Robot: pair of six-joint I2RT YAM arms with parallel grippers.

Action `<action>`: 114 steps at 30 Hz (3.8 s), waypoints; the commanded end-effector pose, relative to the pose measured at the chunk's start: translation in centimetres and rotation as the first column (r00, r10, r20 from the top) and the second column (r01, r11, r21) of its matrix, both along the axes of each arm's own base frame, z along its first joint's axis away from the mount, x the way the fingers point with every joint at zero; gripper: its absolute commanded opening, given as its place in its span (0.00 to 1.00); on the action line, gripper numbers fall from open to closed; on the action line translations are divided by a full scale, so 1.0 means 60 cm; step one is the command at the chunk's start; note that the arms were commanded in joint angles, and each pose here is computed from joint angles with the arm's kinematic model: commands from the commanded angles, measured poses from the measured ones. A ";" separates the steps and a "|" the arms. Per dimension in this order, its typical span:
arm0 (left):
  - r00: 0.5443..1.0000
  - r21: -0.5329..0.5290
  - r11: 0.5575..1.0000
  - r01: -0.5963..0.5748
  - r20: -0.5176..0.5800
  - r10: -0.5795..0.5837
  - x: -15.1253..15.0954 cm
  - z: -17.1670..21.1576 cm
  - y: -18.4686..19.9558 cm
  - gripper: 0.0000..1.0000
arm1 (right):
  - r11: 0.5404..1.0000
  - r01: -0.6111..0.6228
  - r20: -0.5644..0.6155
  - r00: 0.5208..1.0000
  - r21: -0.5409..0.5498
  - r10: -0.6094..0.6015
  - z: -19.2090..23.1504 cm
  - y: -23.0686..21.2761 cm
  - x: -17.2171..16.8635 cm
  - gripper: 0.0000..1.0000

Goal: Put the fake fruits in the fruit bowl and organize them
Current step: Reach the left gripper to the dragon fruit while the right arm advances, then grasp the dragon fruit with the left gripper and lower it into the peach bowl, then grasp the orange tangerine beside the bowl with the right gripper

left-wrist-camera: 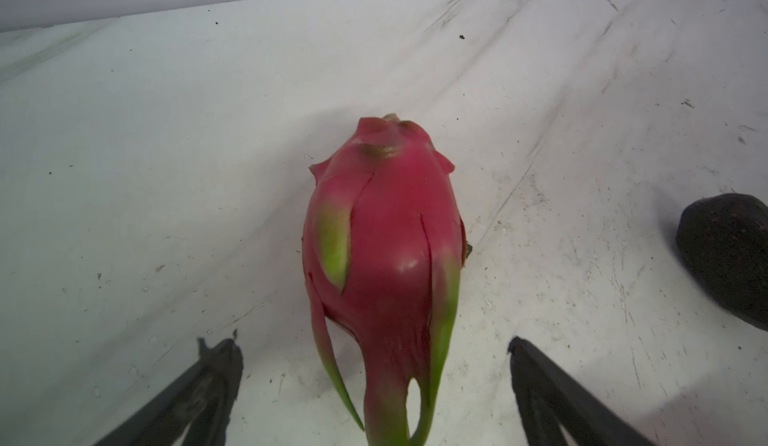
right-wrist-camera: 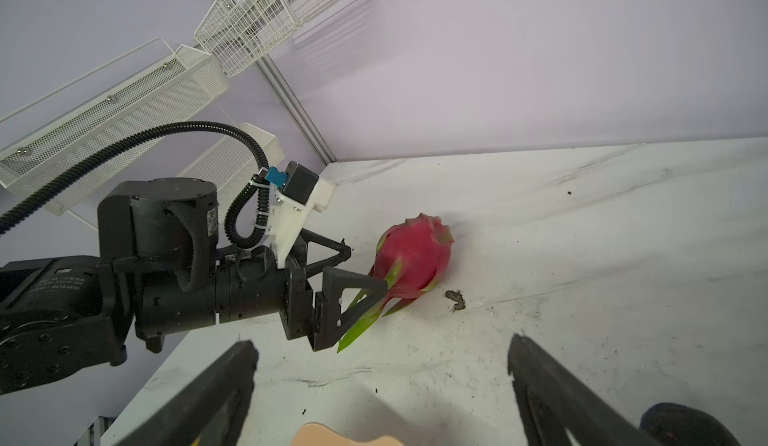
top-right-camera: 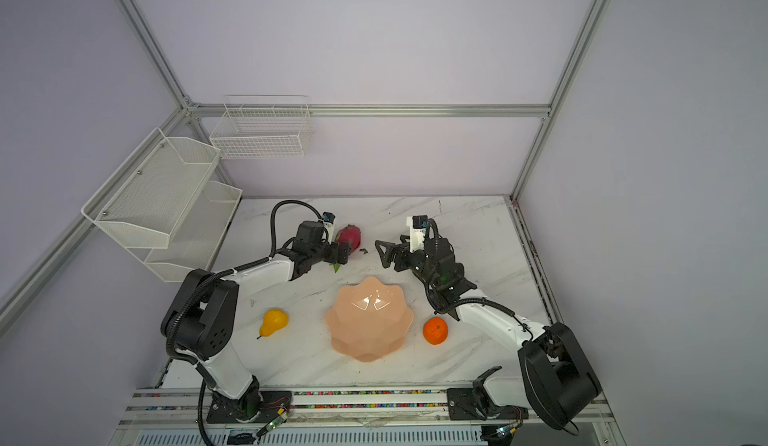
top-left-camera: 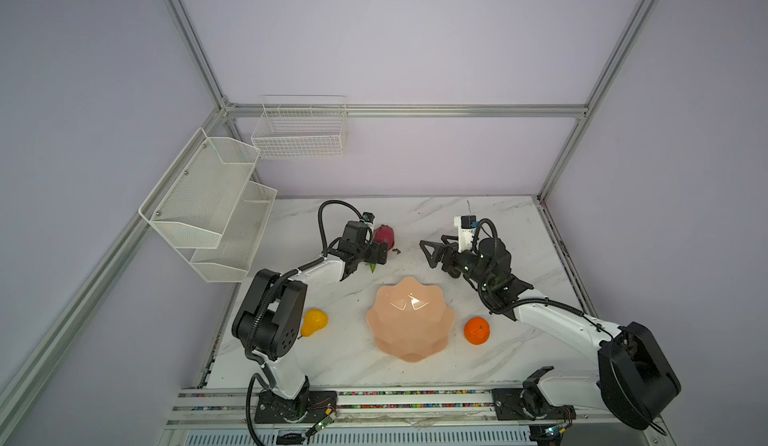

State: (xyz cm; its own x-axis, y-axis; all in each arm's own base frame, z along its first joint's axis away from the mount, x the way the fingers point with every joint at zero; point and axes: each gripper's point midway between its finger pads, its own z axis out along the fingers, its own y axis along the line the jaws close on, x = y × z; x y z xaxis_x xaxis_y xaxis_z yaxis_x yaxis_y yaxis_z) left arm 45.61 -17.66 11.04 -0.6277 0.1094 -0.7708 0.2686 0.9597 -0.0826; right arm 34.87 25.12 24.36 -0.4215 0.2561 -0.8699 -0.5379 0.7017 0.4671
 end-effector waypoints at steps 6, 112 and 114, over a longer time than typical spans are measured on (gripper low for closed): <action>0.989 -0.062 0.998 0.008 0.147 0.001 0.079 0.062 -0.033 1.00 | 0.998 0.003 0.005 1.000 -0.055 -0.002 -0.008 -0.006 -0.008 0.97; 0.658 -0.026 0.658 0.753 -0.013 -0.753 -0.462 0.157 -0.254 1.00 | 0.742 0.381 -0.528 0.529 -0.551 -0.664 -0.264 -0.213 -0.273 0.91; 0.657 -0.025 0.657 0.754 -0.011 -0.754 -0.463 0.156 -0.253 1.00 | 0.741 0.369 -0.535 0.522 -0.561 -0.665 -0.272 -0.212 -0.276 0.91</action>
